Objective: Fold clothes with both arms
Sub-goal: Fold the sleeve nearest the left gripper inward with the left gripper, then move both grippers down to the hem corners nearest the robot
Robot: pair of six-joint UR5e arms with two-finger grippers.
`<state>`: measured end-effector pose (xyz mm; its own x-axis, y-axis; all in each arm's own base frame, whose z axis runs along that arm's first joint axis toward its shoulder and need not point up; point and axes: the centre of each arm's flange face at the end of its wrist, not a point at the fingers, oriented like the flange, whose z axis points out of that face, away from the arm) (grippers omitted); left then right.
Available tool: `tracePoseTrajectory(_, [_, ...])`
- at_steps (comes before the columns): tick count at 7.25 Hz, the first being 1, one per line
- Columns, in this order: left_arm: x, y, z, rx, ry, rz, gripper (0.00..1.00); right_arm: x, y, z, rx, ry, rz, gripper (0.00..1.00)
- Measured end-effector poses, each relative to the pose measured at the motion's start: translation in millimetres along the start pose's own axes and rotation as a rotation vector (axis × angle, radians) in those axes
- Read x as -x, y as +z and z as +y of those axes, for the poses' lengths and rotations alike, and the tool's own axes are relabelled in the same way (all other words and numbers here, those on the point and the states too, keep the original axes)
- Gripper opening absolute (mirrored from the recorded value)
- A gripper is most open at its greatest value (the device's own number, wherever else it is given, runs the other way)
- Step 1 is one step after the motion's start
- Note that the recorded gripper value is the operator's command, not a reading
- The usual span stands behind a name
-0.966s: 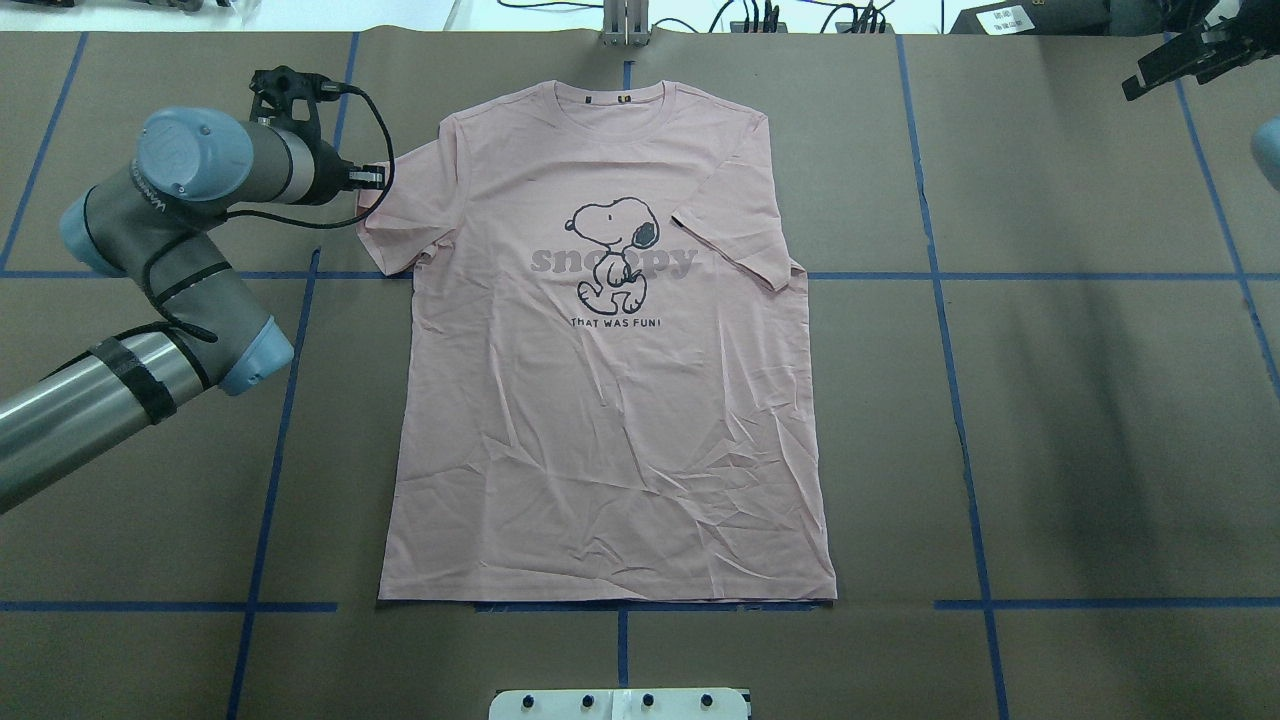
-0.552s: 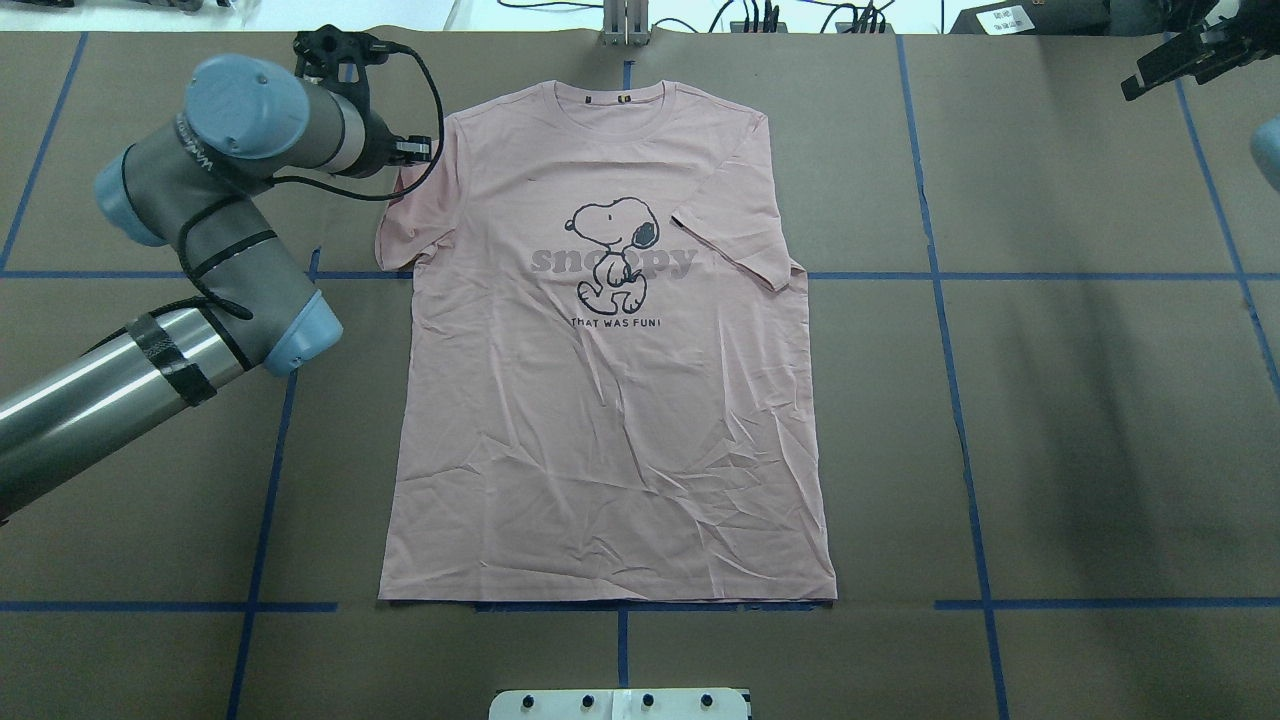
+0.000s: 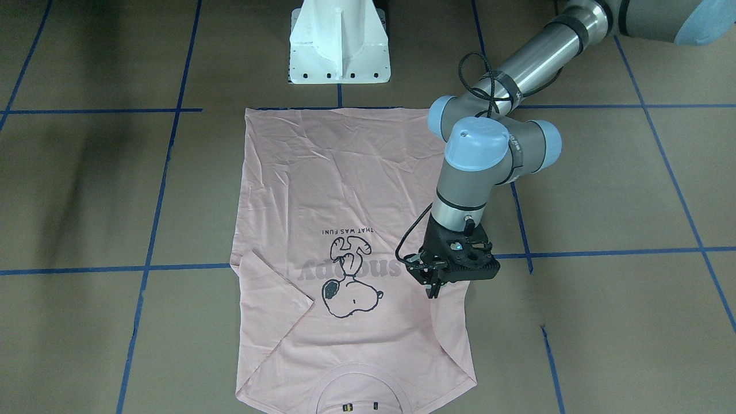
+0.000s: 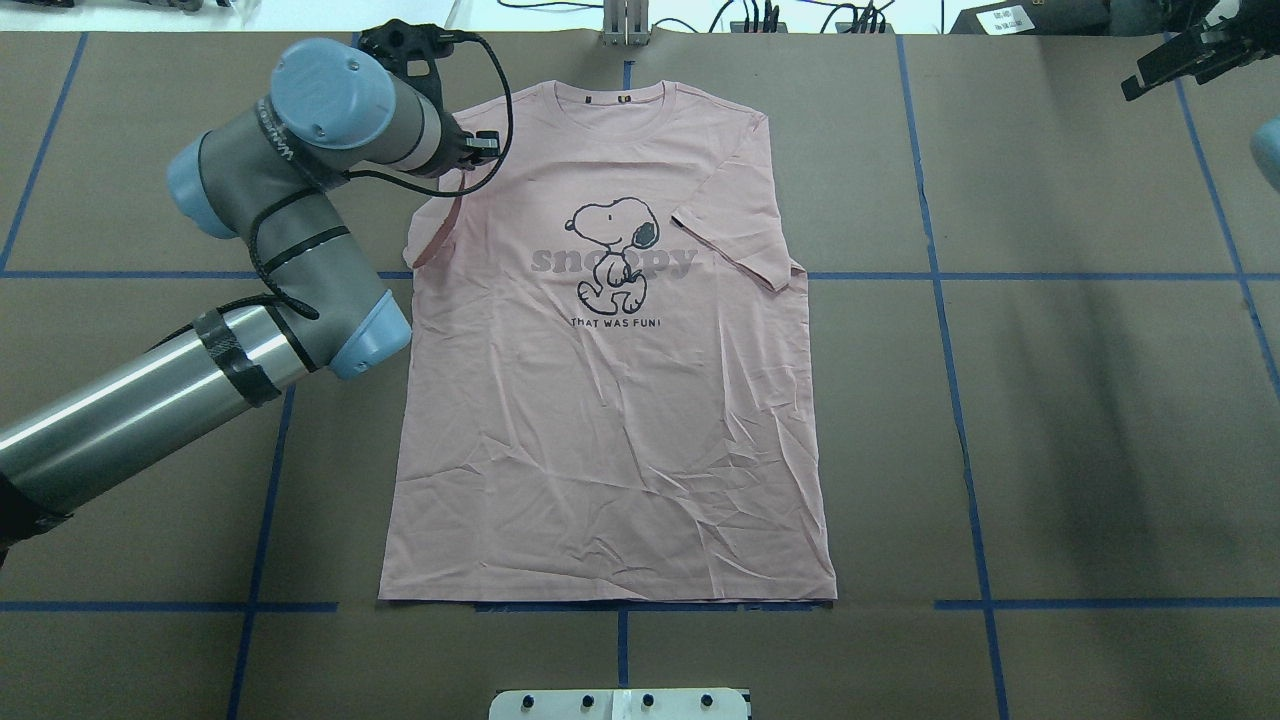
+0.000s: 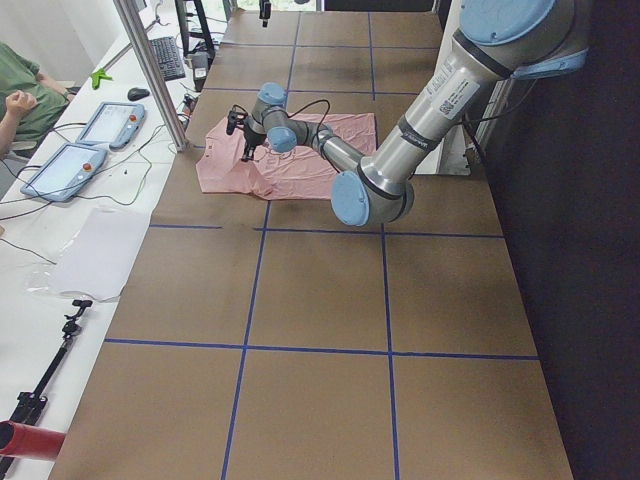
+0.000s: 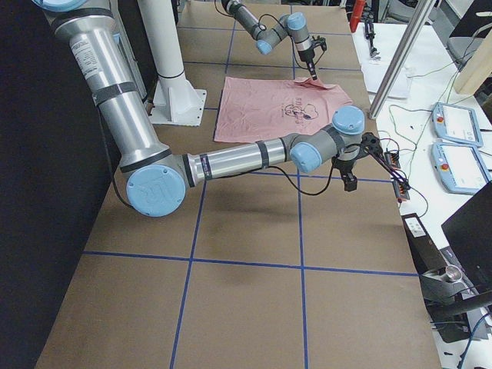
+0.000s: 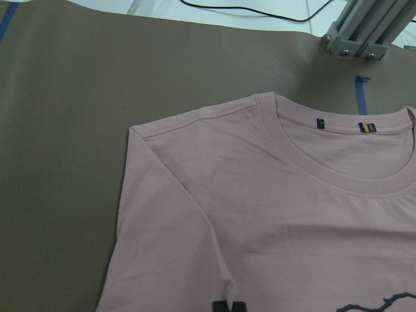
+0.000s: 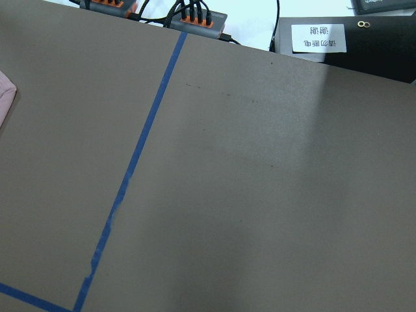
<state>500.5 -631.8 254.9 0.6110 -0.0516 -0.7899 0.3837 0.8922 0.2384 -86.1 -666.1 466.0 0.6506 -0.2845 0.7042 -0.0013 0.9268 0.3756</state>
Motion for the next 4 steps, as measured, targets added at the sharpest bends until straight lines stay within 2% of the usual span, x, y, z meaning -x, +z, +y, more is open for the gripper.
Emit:
tracePoseTrajectory(2, [-19.2, 4.8, 3.8, 0.011, 0.044, 0.004, 1.00, 2.3, 0.7, 0.1, 0.001, -0.001, -0.004, 1.00])
tracePoseTrajectory(4, [-22.2, -20.0, 10.1, 0.007, 0.105, 0.050, 1.00, 28.6, 5.1, 8.4, 0.003, 0.036, -0.022, 1.00])
